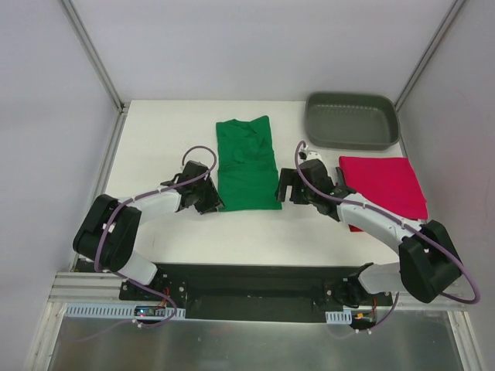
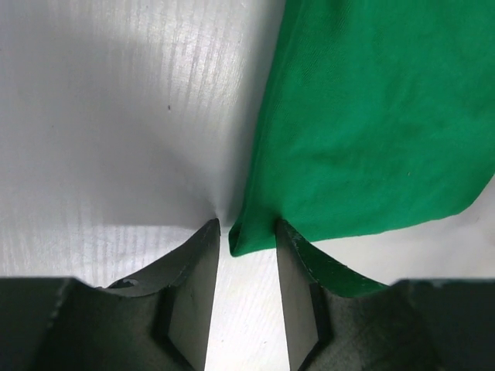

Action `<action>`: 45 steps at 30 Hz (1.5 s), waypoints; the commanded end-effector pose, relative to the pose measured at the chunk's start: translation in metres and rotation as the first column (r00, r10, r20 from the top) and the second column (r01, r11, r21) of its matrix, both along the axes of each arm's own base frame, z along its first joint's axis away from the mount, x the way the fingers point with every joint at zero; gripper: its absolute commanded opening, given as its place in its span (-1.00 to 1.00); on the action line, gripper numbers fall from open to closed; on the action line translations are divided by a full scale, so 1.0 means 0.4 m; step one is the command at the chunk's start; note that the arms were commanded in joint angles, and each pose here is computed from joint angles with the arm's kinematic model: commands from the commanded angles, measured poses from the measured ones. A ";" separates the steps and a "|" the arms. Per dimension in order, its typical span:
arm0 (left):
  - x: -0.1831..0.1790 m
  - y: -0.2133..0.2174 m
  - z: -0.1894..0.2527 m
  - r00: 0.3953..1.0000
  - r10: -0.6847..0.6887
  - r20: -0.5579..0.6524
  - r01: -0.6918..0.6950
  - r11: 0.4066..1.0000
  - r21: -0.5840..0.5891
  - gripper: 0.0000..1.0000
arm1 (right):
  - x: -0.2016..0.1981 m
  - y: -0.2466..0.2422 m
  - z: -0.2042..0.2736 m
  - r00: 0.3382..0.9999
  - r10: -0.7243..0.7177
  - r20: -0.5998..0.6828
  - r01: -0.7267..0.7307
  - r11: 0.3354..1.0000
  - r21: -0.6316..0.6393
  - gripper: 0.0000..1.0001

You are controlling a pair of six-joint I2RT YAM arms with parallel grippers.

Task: Fold and stack the t-shirts
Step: Grab one side of the 2/3 rectangular tshirt with both arms

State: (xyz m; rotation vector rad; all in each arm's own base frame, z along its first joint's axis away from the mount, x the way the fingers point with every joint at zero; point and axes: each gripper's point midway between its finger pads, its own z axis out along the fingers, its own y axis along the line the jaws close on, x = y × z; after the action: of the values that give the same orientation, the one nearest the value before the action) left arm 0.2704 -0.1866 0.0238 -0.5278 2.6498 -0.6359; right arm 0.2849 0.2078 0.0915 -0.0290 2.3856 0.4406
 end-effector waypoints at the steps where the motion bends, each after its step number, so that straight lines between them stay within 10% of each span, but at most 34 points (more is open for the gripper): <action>1: -0.001 -0.004 -0.024 0.999 -0.012 -0.044 0.012 1.000 0.006 -0.34 | 0.009 0.021 0.003 1.000 0.001 0.000 -0.001 0.999 0.049 0.93; 6: -0.014 0.004 -0.043 0.997 -0.002 -0.073 0.004 1.000 0.019 -0.49 | 0.009 0.032 -0.005 1.000 0.005 -0.024 -0.004 0.998 0.066 0.93; 9: -0.020 0.003 -0.050 0.996 -0.006 -0.088 0.008 1.000 0.018 -1.00 | 0.007 0.047 -0.014 0.999 0.018 -0.051 -0.014 0.997 0.079 0.93; 17: -0.036 0.012 -0.047 0.996 -0.012 -0.084 0.014 1.000 0.024 -1.00 | 0.008 0.048 -0.052 0.993 0.010 -0.121 -0.005 0.999 0.037 0.94; 29: -0.044 0.009 -0.053 0.994 -0.003 -0.109 0.004 1.000 0.014 -1.00 | 0.013 0.101 -0.119 0.969 0.062 -0.240 -0.052 0.997 0.048 0.07; 45: -0.049 0.020 -0.052 0.995 -0.003 -0.099 0.006 0.999 0.031 -1.00 | -0.013 0.089 -0.141 0.947 0.051 -0.318 -0.050 0.999 0.012 -0.07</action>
State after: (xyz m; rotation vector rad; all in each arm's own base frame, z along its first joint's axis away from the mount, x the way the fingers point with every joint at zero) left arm 0.2716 -0.1941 0.0173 -0.5291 2.6737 -0.6740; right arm 0.2755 0.2414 0.0294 -0.0343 2.6938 0.5083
